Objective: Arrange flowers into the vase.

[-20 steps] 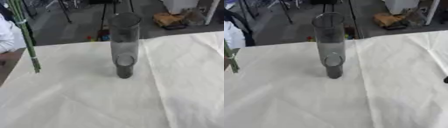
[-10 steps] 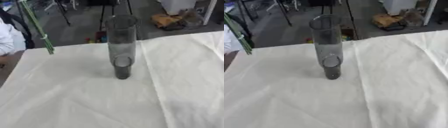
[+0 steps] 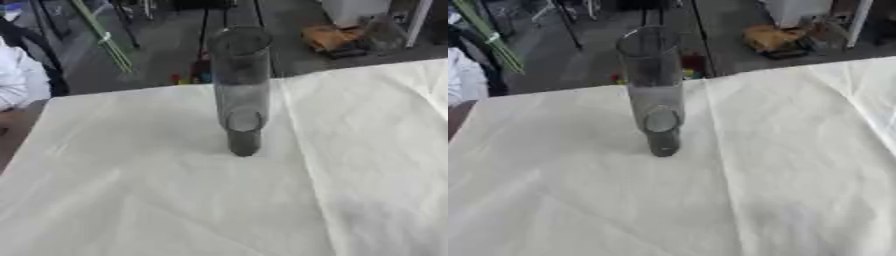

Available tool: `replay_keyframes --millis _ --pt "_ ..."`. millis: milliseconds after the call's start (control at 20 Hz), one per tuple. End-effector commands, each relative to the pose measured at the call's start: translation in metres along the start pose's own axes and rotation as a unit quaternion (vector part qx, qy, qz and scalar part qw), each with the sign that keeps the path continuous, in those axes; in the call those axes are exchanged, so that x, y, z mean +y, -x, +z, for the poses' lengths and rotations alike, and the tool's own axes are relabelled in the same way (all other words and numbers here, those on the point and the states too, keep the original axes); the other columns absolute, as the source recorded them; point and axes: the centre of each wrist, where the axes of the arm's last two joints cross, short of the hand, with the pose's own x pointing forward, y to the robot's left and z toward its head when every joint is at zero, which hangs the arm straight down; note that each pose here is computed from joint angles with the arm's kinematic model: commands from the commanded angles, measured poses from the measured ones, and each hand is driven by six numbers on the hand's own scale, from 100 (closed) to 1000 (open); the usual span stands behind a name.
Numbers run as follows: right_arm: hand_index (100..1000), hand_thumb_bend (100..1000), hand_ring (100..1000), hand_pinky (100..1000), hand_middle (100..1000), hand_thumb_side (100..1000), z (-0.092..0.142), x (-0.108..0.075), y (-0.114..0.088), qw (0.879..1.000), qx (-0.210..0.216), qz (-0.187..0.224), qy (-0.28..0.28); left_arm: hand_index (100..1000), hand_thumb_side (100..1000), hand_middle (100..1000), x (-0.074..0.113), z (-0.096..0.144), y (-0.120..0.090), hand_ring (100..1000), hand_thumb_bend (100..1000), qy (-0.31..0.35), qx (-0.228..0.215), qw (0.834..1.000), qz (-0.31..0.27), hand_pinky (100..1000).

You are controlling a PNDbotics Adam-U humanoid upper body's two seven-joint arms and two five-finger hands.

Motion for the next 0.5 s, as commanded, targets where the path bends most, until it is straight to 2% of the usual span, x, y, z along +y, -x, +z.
replay_keyframes --millis 50,500 --pt "740 100 712 564 512 808 -0.006 0.002 -0.004 1.0 -0.005 0.004 -0.019 110 667 100 -0.001 -0.004 -0.02 100 100 -0.013 -0.036 0.999 0.025 100" --pt "741 100 716 568 509 809 -0.006 0.005 -0.001 0.999 -0.002 0.005 -0.032 111 666 100 -0.013 -0.002 -0.032 100 100 -0.051 -0.063 0.993 0.086 100"
